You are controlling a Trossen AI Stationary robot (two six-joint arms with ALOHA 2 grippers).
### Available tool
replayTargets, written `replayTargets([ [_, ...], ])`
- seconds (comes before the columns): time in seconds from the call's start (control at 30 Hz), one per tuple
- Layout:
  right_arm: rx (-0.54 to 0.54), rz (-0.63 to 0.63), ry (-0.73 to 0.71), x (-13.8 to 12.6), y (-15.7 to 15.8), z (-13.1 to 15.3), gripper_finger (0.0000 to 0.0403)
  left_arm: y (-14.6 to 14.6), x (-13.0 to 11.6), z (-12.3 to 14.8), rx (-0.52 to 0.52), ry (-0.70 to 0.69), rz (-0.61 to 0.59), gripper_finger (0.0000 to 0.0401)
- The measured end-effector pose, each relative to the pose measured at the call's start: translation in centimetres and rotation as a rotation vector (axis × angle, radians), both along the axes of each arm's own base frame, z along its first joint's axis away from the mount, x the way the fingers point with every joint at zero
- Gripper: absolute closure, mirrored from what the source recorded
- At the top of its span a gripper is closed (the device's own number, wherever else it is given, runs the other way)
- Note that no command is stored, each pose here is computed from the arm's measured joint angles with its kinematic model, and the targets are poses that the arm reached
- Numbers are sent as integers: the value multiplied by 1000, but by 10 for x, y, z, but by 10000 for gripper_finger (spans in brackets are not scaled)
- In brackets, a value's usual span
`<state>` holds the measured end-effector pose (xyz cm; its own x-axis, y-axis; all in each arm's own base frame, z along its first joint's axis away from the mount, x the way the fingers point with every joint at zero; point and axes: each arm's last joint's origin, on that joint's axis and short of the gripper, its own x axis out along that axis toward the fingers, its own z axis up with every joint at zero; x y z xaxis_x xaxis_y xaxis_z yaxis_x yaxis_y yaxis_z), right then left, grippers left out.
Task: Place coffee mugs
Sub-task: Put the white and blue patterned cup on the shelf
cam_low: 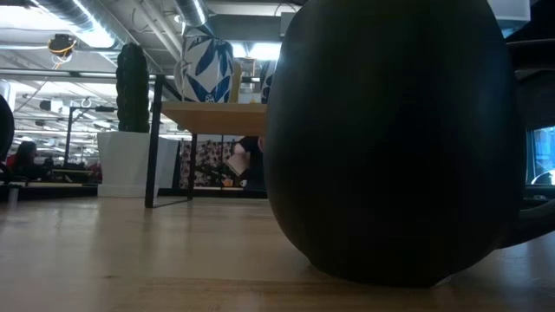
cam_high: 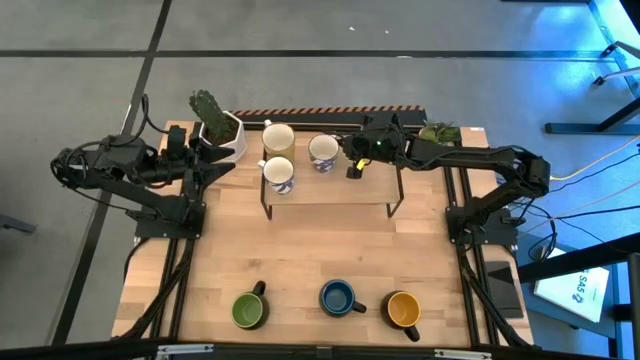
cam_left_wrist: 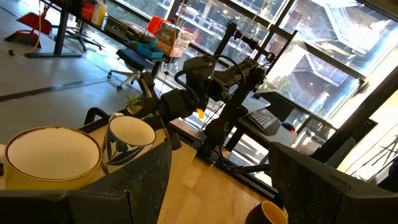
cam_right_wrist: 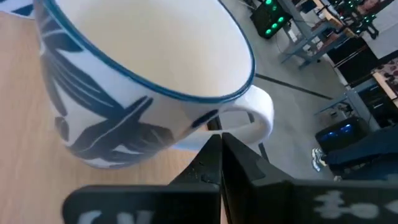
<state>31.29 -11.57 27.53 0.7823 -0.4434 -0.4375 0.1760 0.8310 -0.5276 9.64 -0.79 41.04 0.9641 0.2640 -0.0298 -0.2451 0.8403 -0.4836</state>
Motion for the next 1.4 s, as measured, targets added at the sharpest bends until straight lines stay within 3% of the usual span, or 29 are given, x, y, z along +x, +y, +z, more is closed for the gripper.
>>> replayTargets([
  [0.17, -17, -62, 3, -14, 3, 14, 402, 0, 0, 0, -1, -1, 0, 138],
  [0.33, 76, -48, -46, -28, 14, 29, 402, 0, 0, 0, -1, -1, 0, 138],
  [0.5, 112, 0, 4, -22, 40, 23, 402, 0, 0, 0, -1, -1, 0, 138],
  [0.7, 70, 8, 25, -7, 56, 12, 402, 0, 0, 0, -1, -1, 0, 138],
  [1.13, 49, 37, -21, 4, 53, 9, 402, 0, 0, 0, 0, -1, 9, 138],
  [1.4, 48, 3, -42, -1, 28, 10, 402, 1, 0, 0, 6, 1, 36, 138],
])
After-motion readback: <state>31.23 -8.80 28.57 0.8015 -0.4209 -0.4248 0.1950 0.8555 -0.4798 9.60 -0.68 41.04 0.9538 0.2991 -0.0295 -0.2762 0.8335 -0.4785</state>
